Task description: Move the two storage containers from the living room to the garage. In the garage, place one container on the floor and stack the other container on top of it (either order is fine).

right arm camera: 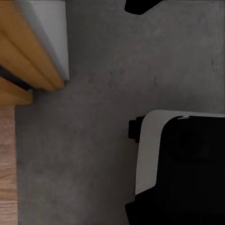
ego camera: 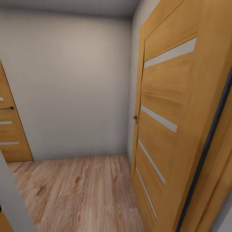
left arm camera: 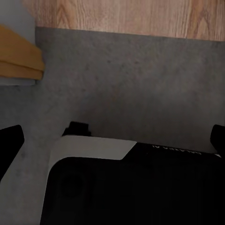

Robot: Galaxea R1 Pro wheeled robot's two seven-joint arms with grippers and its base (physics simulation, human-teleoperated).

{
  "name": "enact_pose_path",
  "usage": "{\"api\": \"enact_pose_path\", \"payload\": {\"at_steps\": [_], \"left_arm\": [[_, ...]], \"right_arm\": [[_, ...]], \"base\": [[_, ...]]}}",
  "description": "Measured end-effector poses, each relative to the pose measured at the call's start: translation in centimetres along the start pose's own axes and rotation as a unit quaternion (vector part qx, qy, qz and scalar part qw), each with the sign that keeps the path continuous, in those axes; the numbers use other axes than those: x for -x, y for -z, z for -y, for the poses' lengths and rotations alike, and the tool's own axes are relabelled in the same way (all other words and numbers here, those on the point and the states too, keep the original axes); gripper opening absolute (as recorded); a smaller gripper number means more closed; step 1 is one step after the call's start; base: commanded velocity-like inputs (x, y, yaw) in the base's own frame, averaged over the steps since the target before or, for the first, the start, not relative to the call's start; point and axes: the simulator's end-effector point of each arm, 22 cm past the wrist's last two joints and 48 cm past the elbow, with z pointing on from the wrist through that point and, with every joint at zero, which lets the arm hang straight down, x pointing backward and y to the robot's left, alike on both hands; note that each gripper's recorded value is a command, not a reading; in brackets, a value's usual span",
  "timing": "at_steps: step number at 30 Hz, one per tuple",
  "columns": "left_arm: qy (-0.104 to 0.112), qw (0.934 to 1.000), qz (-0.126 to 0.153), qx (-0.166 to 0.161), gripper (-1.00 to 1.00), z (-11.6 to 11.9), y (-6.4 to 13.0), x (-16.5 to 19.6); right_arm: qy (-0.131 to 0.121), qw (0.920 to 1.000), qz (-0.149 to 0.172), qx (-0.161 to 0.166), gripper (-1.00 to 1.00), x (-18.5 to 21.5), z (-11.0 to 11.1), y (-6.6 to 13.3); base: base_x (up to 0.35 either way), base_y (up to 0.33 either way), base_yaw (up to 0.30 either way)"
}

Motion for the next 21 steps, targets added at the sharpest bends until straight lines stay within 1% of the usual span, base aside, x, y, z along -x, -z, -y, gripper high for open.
{"api": "enact_pose_path", "payload": {"at_steps": [1,4,12,15,21], "left_arm": [[0.0,1.0,0.0,0.0,1.0,0.0,0.0,0.02],[-0.001,1.0,0.004,0.0,1.0,0.02,-0.02,0.17],[-0.001,1.0,0.005,-0.001,1.0,0.25,-0.03,0.19],[-0.001,1.0,0.004,-0.002,1.0,0.32,-0.02,0.15],[-0.002,1.0,0.003,-0.002,1.0,0.35,-0.01,0.1]], "right_arm": [[0.0,1.0,0.0,0.0,1.0,0.0,0.02,0.0],[0.0,1.0,0.0,-0.001,1.0,0.0,0.08,-0.02],[0.0,1.0,0.0,-0.001,1.0,0.03,0.1,-0.03],[0.0,1.0,0.0,-0.001,1.0,0.01,0.16,-0.02],[0.0,1.0,0.0,-0.001,1.0,-0.01,0.09,-0.01]], "base": [[0.324,0.0,0.269],[0.109,0.0,0.269],[0.024,-0.003,0.252],[0.126,-0.09,0.092],[0.222,-0.171,0.016]]}}
